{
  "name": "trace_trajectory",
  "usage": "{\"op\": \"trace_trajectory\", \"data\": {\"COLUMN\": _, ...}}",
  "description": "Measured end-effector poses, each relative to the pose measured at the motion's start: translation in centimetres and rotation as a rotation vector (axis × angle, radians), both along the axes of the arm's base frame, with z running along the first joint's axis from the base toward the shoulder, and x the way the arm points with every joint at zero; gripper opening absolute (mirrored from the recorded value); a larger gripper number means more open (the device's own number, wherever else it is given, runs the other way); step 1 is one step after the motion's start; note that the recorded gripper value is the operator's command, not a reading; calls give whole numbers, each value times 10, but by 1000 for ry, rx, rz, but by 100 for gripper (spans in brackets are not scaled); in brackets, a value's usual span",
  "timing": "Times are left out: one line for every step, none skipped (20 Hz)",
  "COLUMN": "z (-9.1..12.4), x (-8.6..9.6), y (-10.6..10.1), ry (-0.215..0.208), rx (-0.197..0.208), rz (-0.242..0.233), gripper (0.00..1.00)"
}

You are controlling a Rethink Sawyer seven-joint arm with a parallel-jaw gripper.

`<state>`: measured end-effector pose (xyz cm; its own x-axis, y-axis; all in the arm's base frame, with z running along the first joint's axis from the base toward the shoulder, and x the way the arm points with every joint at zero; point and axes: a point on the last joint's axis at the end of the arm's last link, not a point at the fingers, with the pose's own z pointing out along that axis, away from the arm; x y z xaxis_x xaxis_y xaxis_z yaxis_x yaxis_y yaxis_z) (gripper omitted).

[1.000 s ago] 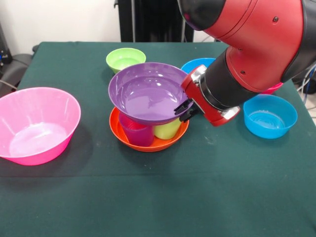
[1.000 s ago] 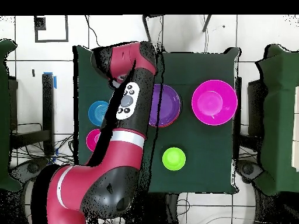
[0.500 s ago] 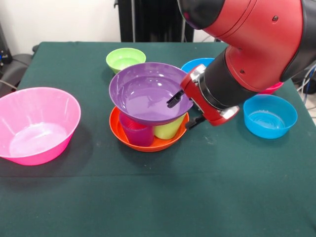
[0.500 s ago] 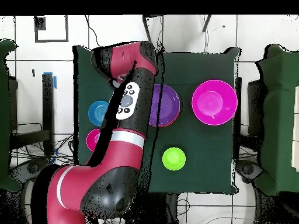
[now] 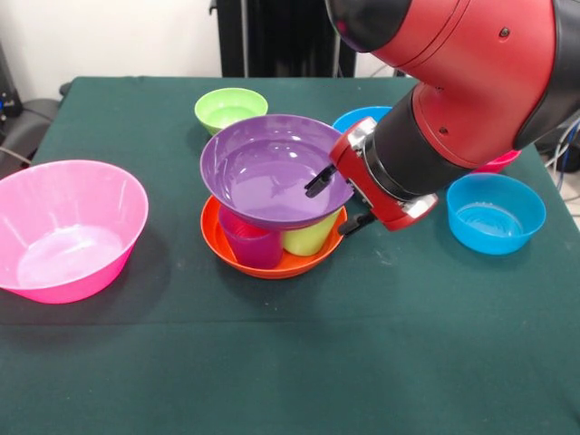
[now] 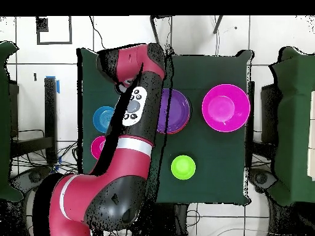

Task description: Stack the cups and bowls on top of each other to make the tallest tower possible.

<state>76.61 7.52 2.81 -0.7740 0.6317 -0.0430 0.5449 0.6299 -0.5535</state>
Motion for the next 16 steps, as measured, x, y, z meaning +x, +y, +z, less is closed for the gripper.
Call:
{"op": "trace_trajectory", "data": {"z": 0, "x": 0, "y": 0, "ry": 0, "rx": 0, "rz": 0, "gripper": 100}}
{"op": "trace_trajectory", "data": {"z": 0, "x": 0, "y": 0, "ry": 0, "rx": 0, "rz": 0, "gripper": 100}}
{"op": "trace_trajectory", "data": {"z": 0, "x": 0, "y": 0, "ry": 0, "rx": 0, "rz": 0, "gripper": 100}}
{"op": "trace_trajectory", "data": {"z": 0, "x": 0, "y": 0, "ry": 0, "rx": 0, "rz": 0, "gripper": 100}}
{"op": "trace_trajectory", "data": {"z": -1, "x": 0, "y": -1, "ry": 1, "rx": 1, "rz": -2, "gripper": 100}}
{"op": "trace_trajectory", "data": {"z": -1, "x": 0, "y": -2, "ry": 0, "rx": 1, "rz": -2, "gripper": 100}}
{"op": "trace_trajectory", "data": {"z": -1, "x": 1, "y": -3, "ry": 0, "rx": 1, "rz": -3, "gripper": 100}}
{"op": "trace_trajectory", "data": {"z": -2, "x": 1, "y": -3, "ry": 0, "rx": 1, "rz": -4, "gripper": 100}}
{"op": "trace_trajectory", "data": {"z": -3, "x": 2, "y": -5, "ry": -1, "rx": 3, "rz": -5, "gripper": 100}}
{"op": "trace_trajectory", "data": {"z": -3, "x": 3, "y": -6, "ry": -3, "rx": 4, "rz": -7, "gripper": 100}}
{"op": "trace_trajectory", "data": {"z": -4, "x": 4, "y": -8, "ry": -5, "rx": 6, "rz": -8, "gripper": 100}}
{"op": "trace_trajectory", "data": {"z": -4, "x": 6, "y": -10, "ry": -9, "rx": 10, "rz": -12, "gripper": 100}}
{"op": "trace_trajectory", "data": {"z": -4, "x": 8, "y": -12, "ry": -12, "rx": 13, "rz": -14, "gripper": 100}}
{"op": "trace_trajectory", "data": {"z": -4, "x": 10, "y": -13, "ry": -17, "rx": 18, "rz": -17, "gripper": 100}}
{"op": "trace_trajectory", "data": {"z": -2, "x": 14, "y": -16, "ry": -27, "rx": 27, "rz": -22, "gripper": 100}}
{"op": "trace_trajectory", "data": {"z": -1, "x": 16, "y": -16, "ry": -32, "rx": 32, "rz": -24, "gripper": 100}}
